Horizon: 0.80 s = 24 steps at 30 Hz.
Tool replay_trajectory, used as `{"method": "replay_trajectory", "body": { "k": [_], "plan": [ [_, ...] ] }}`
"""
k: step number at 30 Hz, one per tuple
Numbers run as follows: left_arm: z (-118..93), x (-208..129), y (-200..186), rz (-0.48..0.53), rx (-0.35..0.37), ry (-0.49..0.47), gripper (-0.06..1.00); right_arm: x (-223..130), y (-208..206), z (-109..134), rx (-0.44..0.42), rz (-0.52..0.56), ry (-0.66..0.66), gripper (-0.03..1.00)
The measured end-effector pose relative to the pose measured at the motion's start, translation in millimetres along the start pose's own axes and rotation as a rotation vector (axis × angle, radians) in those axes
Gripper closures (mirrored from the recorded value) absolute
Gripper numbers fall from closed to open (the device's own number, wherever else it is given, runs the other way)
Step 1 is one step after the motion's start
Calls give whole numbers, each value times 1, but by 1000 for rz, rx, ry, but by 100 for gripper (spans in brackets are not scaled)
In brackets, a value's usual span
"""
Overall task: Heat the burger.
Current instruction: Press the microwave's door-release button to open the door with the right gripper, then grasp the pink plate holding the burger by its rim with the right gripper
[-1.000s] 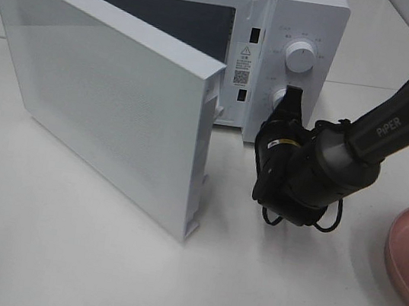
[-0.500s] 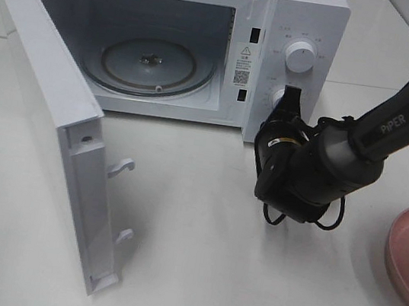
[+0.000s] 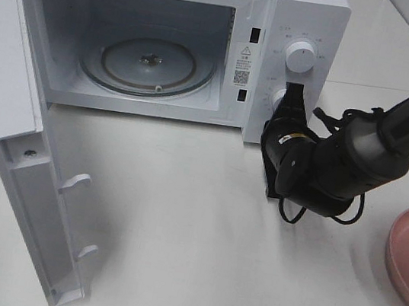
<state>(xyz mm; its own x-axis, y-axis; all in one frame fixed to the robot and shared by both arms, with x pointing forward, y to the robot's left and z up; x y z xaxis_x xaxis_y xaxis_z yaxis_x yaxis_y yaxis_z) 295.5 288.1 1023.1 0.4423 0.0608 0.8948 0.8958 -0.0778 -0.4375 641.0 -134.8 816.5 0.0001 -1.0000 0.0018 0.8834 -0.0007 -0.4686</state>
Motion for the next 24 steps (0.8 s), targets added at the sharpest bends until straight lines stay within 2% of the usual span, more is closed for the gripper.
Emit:
{"method": "replay_trajectory", "body": {
  "k": [8,10,13,19,21,23,24],
  "plan": [
    [0,0,0,0,0,0,-5,-1,-22,1,-42,64,-113,96],
    [0,0,0,0,0,0,-5,5,-37,-11,-110,88,-207,96],
    [0,0,0,0,0,0,-5,9,-51,-14,-146,114,-279,96],
    [0,0,0,0,0,0,-5,12,-73,-10,-166,161,-389,96],
    [0,0,0,0,0,0,-5,12,-91,-4,-175,220,-514,96],
    [0,0,0,0,0,0,-5,11,-95,-2,-172,235,-539,96],
    [0,0,0,0,0,0,-5,10,-103,1,-180,274,-607,96]
  ]
}}
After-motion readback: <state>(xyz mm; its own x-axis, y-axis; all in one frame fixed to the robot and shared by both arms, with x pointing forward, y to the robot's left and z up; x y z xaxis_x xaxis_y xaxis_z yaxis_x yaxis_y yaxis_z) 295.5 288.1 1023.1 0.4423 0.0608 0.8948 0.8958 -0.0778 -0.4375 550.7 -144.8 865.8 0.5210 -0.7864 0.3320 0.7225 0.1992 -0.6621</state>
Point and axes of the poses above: a point on each arm's last joint axis where the gripper is mounted, y pointing out along that axis toward the gripper, z along the wrist's bending axis when the last joint is at zero, x = y × z, the point moved 7 cm from there along y, pointing out along that axis toward the gripper, and after that the axes turned 2 degrees about -y, right-handed, at the moved point
